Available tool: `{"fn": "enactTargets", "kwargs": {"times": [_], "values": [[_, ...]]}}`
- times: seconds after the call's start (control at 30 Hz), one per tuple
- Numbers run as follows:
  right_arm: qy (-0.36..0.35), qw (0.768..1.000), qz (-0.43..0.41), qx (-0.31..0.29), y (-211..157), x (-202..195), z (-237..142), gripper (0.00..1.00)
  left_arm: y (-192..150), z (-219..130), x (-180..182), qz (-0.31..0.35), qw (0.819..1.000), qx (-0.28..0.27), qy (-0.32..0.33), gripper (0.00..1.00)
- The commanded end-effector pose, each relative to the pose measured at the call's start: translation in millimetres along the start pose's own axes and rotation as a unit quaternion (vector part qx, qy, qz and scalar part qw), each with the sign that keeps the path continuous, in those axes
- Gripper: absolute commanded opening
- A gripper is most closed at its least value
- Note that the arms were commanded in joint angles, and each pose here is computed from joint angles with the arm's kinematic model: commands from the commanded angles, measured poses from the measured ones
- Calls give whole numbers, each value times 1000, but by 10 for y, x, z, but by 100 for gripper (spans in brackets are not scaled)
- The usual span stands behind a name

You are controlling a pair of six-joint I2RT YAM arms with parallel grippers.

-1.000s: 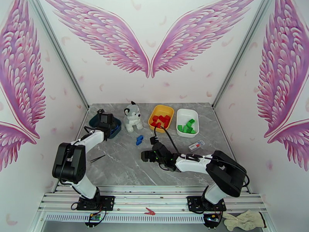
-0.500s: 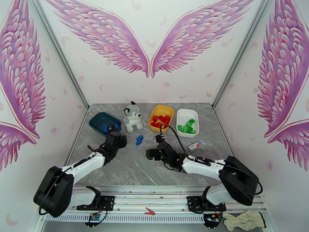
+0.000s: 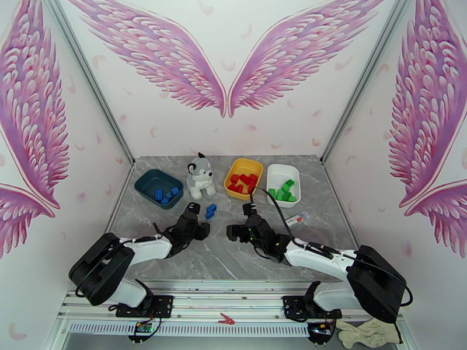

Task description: Sort the legos into containers by color

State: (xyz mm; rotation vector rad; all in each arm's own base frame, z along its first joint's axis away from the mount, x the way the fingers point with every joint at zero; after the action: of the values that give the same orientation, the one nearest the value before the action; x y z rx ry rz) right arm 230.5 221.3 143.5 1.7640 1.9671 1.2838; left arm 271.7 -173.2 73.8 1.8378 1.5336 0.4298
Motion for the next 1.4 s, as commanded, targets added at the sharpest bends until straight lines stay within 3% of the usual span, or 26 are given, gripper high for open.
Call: {"fn": "enactTargets", "kwargs": {"times": [0.0,0.27,0.63,0.77,1.1,1.37], "values": [[-12,1000,-5,4,-12,-61,-14,96,162,142,-68,20,1000,-18,7,58],[-13,1000,-3,2,-17,-82,-28,96,244,400,-42,39,997,-10,60,52],[-11,1000,-1,5,-26,-79,-4,96,394,567,-172,50,997,-11,57,39],[-12,1000,0,6,-32,-85,-1,96,388,558,-254,59,997,-11,51,28],[-11,1000,2,9,-49,-87,33,96,382,358,-344,65,997,-25,37,14],[-6,1000,5,14,-68,-76,62,96,440,-118,-254,47,996,-65,31,12]]}}
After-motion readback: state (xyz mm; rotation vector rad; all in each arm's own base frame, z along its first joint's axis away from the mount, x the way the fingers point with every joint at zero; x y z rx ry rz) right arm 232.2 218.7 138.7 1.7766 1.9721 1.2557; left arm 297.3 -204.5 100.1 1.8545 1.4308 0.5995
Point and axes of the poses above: each hand's point on the last joint's axis, 136 mm out from that joint toward the fingers, its own z axis out along the fingers, its own x axis along the line the jaws close on, y = z × x, the point moved 7 cm from there along -z, back along the fingers, and after that the axes turned 2 degrees about z, right-handed, at the moved point
